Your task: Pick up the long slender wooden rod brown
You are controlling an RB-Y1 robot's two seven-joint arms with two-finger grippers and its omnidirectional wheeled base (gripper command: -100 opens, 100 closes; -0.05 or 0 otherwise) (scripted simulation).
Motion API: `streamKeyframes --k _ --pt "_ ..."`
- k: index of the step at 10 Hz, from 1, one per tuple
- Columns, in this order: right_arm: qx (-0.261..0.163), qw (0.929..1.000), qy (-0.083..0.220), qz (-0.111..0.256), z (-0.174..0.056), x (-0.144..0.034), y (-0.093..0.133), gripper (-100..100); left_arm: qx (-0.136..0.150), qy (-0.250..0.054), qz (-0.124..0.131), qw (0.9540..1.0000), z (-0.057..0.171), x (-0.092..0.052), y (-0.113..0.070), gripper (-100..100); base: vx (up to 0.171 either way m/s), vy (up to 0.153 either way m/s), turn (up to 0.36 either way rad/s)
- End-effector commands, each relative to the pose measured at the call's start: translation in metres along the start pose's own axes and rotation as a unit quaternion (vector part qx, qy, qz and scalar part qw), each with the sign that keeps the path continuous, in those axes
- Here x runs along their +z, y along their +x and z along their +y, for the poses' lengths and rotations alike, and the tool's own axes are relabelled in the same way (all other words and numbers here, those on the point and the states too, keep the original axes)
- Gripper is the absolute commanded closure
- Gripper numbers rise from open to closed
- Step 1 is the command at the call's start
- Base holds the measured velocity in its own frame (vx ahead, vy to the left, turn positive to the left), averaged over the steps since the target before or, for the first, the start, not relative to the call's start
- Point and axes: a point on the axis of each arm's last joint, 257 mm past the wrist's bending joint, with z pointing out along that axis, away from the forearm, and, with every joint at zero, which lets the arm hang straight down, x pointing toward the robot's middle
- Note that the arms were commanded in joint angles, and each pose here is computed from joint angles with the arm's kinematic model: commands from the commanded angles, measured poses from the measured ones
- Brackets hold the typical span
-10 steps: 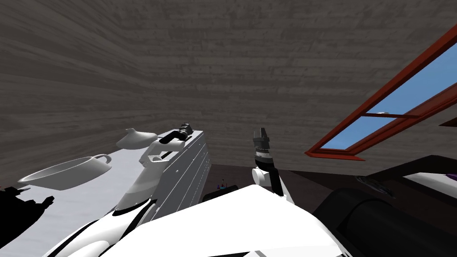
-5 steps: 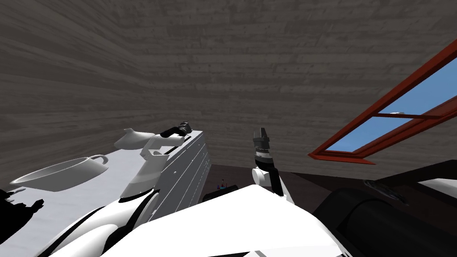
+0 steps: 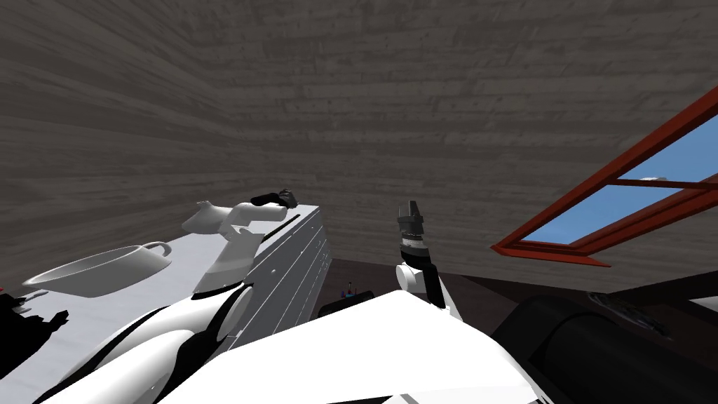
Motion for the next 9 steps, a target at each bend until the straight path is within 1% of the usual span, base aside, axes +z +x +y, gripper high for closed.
streamKeyframes --k 1,2,4,5,7,8,9 --pt "0.0 1.0 0.0 0.0 0.0 0.0 0.0 0 -0.003 -0.014 -0.009 0.9998 0.003 0.002 -0.005 -100 0.006 -0.014 0.016" --pt "0.0 1.0 0.0 0.0 0.0 0.0 0.0 0 -0.016 -0.023 -0.03 0.9992 -0.006 0.008 -0.021 -100 0.032 -0.036 0.041" --pt "0.0 1.0 0.0 0.0 0.0 0.0 0.0 0 -0.018 -0.042 -0.039 0.9982 0.0 0.01 -0.023 -100 0.041 -0.034 0.022" --pt "0.0 1.0 0.0 0.0 0.0 0.0 0.0 0 -0.033 -0.048 -0.059 0.9965 -0.011 0.015 -0.038 -100 0.029 -0.04 0.058" --pt "0.0 1.0 0.0 0.0 0.0 0.0 0.0 0 -0.034 -0.069 -0.069 0.9946 -0.001 0.014 -0.042 -100 0.02 -0.031 0.043" --pt "0.0 1.0 0.0 0.0 0.0 0.0 0.0 0 -0.05 -0.075 -0.088 0.992 -0.013 0.016 -0.056 -100 0.005 -0.037 0.074" --pt "0.0 1.0 0.0 0.0 0.0 0.0 0.0 0 -0.052 -0.09 -0.095 0.9901 -0.005 0.017 -0.059 -100 0.022 -0.042 0.053"
